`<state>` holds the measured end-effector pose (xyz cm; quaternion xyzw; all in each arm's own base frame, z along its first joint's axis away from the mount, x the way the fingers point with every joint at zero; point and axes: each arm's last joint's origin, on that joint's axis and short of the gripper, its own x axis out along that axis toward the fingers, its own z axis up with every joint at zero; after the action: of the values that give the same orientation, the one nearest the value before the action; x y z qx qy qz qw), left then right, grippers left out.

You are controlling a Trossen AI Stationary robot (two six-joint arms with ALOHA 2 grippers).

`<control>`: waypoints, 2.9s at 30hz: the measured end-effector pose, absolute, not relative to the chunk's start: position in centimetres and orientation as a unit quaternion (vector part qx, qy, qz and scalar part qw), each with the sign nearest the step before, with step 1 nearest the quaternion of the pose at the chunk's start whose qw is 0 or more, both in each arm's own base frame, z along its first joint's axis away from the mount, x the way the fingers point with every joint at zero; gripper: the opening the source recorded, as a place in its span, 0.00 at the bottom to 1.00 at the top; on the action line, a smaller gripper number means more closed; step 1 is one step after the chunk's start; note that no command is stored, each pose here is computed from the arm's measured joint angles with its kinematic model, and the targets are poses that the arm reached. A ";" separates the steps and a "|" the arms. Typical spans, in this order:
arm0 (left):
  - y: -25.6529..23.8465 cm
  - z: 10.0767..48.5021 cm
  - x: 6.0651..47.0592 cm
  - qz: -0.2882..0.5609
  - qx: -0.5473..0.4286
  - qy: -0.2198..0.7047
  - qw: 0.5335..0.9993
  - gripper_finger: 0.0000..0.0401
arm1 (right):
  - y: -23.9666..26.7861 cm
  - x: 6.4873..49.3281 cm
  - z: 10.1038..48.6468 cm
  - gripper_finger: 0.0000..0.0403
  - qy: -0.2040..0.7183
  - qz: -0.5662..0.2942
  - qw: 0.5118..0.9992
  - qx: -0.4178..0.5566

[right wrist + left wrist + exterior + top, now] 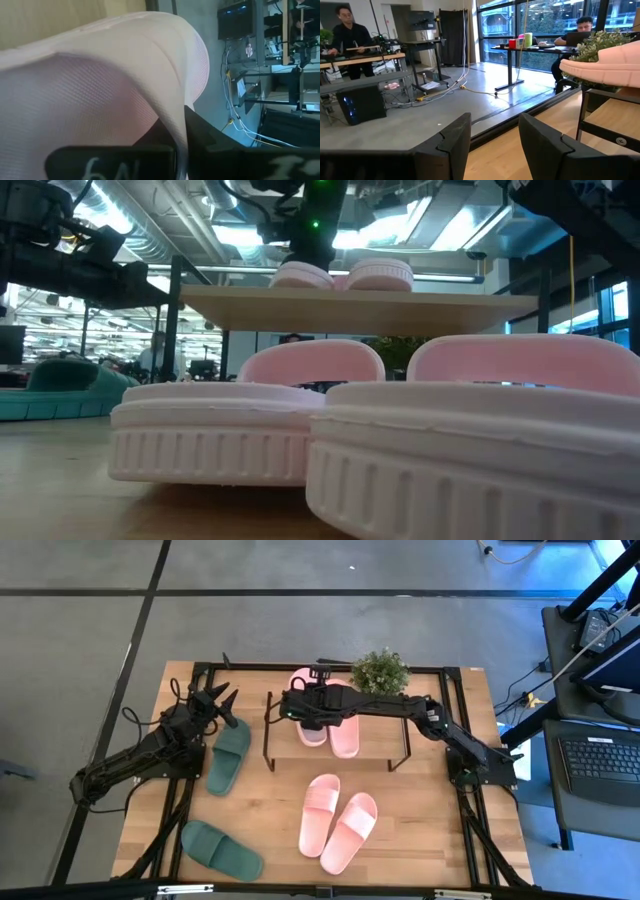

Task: Pick and place slides into the shelf
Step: Put the pink slide on the shelf

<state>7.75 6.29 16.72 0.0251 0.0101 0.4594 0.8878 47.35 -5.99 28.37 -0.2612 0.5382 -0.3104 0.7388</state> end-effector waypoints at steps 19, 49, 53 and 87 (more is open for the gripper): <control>6.3 16.7 7.7 0.459 0.025 0.010 0.888 0.40 | -4.9 47.2 28.3 0.03 0.546 -0.311 0.725 -0.283; 6.3 16.7 7.7 0.459 0.025 0.010 0.888 0.40 | -3.8 46.6 30.4 0.03 0.522 -0.326 0.738 -0.277; 6.3 16.7 7.7 0.459 0.025 0.010 0.888 0.40 | -3.5 46.2 30.3 0.03 0.533 -0.326 0.734 -0.268; 6.3 16.7 7.7 0.460 0.025 0.010 0.888 0.40 | -2.5 46.6 28.7 0.03 0.547 -0.305 0.738 -0.250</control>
<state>7.75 6.29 16.71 0.0252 0.0103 0.4595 0.8877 46.58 -2.49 28.67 -0.2498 0.5473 -0.3049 0.7383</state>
